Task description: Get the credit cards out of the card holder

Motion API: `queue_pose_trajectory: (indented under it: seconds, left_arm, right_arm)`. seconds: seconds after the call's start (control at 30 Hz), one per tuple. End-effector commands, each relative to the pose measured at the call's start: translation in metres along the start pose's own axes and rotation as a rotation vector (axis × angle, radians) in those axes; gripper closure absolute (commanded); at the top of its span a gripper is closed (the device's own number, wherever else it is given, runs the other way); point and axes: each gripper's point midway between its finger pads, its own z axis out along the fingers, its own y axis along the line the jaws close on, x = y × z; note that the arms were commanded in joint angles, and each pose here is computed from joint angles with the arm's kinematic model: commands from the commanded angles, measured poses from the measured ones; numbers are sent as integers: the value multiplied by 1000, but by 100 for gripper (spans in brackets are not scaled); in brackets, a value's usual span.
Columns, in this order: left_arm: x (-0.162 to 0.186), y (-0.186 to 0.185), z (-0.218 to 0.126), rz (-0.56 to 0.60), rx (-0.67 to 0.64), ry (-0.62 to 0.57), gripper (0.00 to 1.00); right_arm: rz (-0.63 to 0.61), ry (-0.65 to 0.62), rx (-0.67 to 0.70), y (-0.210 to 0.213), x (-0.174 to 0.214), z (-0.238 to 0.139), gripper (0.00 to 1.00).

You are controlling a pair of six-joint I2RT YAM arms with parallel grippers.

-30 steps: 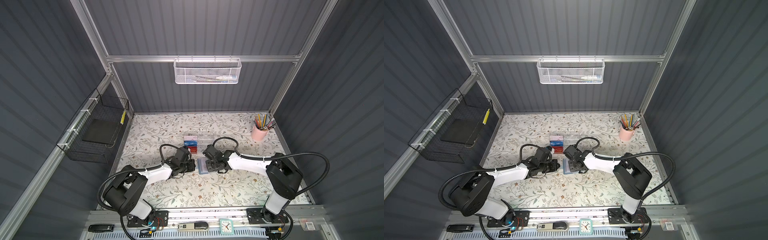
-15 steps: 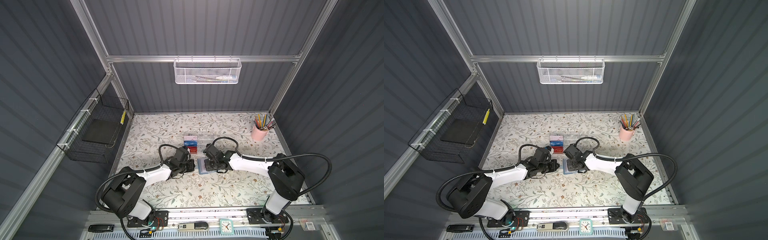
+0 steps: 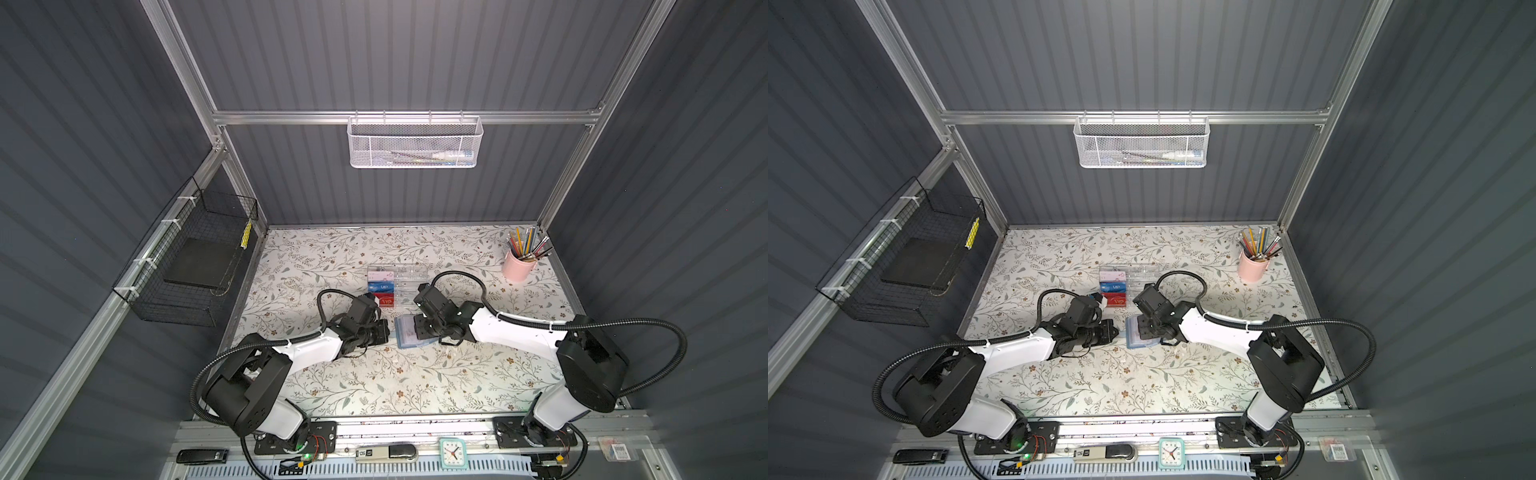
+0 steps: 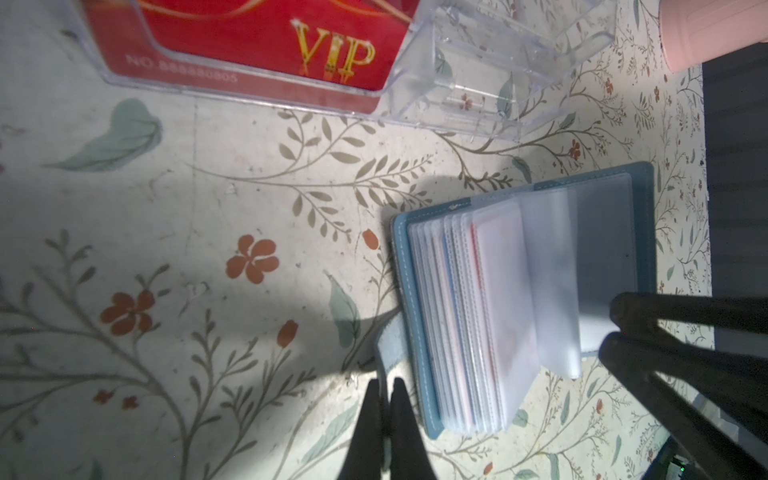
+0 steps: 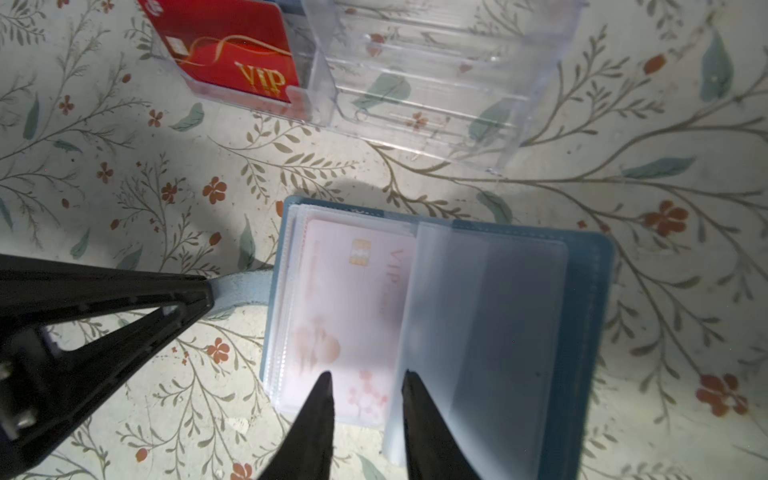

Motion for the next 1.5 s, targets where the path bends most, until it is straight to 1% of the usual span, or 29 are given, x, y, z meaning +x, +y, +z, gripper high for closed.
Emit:
queue_pose_trajectory:
  seconds: [0.0, 0.1, 0.27, 0.4, 0.53, 0.67, 0.93, 1.2, 1.47]
  left_arm:
    - [4, 3, -4, 14, -1, 7, 100]
    - [4, 3, -4, 13, -2, 8, 100]
    - [4, 3, -2, 12, -1, 9, 100]
    - [4, 3, -3, 12, -1, 8, 100]
    - [4, 5, -4, 12, -6, 6, 100]
    - [4, 5, -5, 12, -5, 5, 100]
    - [4, 7, -6, 14, -12, 5, 100]
    - [3, 6, -5, 14, -8, 6, 100]
    - [3, 7, -6, 14, -11, 5, 100]
  right_arm:
    - [27, 21, 38, -18, 9, -1, 66]
    - [45, 41, 13, -19, 16, 3, 63]
    - [50, 57, -10, -14, 22, 7, 63]
    - [32, 53, 1, -8, 19, 8, 62]
    - [9, 50, -1, 4, 15, 11, 59]
    - [-20, 64, 34, 11, 12, 19, 56]
    - [-29, 83, 69, 11, 11, 31, 52]
    - [-37, 86, 57, 18, 10, 32, 45]
    - [-43, 94, 60, 22, 10, 39, 43]
